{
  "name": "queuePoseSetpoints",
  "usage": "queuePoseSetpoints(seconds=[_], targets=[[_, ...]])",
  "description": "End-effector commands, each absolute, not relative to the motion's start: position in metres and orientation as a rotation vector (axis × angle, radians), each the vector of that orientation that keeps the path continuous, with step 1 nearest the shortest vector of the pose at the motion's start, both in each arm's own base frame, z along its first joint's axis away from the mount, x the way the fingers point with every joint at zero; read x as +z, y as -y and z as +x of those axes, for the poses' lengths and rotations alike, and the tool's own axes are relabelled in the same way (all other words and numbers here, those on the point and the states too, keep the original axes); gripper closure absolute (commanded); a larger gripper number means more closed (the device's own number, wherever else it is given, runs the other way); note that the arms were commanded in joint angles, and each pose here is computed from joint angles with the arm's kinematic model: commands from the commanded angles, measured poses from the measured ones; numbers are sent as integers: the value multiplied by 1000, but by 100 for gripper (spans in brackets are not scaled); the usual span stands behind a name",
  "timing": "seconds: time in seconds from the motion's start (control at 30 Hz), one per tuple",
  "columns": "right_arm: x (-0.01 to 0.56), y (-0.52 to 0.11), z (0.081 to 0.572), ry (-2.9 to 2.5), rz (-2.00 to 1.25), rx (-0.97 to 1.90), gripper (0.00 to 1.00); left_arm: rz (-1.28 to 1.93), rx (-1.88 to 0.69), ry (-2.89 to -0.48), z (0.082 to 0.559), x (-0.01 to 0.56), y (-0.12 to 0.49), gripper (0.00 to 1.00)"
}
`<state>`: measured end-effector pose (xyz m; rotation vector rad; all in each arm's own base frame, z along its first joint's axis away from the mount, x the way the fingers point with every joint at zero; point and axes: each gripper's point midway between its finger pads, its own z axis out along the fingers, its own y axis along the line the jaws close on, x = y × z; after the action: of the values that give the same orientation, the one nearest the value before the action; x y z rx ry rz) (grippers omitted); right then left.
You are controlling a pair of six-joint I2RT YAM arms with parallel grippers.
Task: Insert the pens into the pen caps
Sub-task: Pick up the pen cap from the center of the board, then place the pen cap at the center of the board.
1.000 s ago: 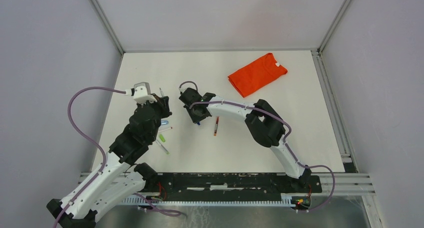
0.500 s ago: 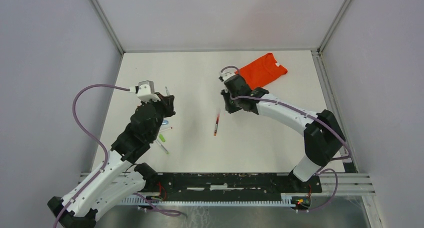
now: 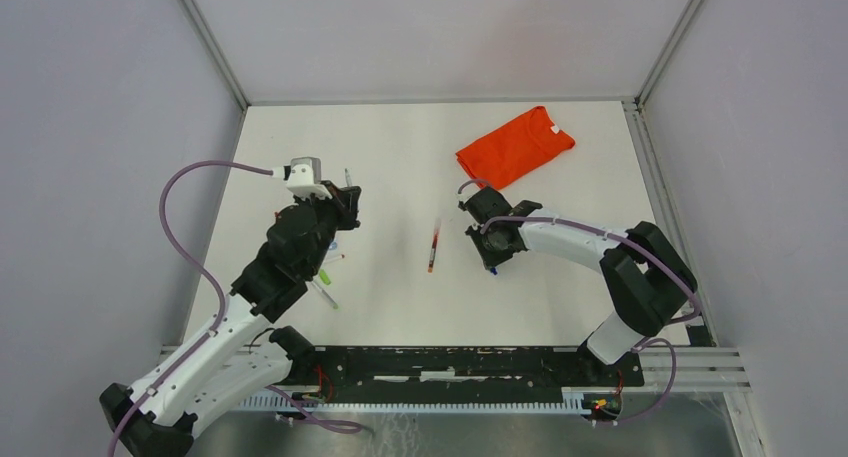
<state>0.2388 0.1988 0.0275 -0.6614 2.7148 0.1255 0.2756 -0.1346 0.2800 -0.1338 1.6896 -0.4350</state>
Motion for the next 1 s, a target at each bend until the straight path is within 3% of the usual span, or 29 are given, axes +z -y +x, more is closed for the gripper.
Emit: queuePoseSetpoints(seconds=[0.0,0.27,0.67,0.83,0.97], targets=[[21,-200,232,-2745,-715,145,86,-71,-428,-1641,280,296,139,98],[7,-187,227,-2796,-741,55,83,-62,-429,-1646,280,295,141,98],[-1,-174,213,-2865,-818,-10,67,-41,-434,-1652,281,295,144,98],[-4,-174,214,-2875,-831,-19,68,-39,-436,-1652,281,295,144,98],[-4,-179,219,-2857,-834,-2,76,-35,-439,-1655,281,294,145,98]])
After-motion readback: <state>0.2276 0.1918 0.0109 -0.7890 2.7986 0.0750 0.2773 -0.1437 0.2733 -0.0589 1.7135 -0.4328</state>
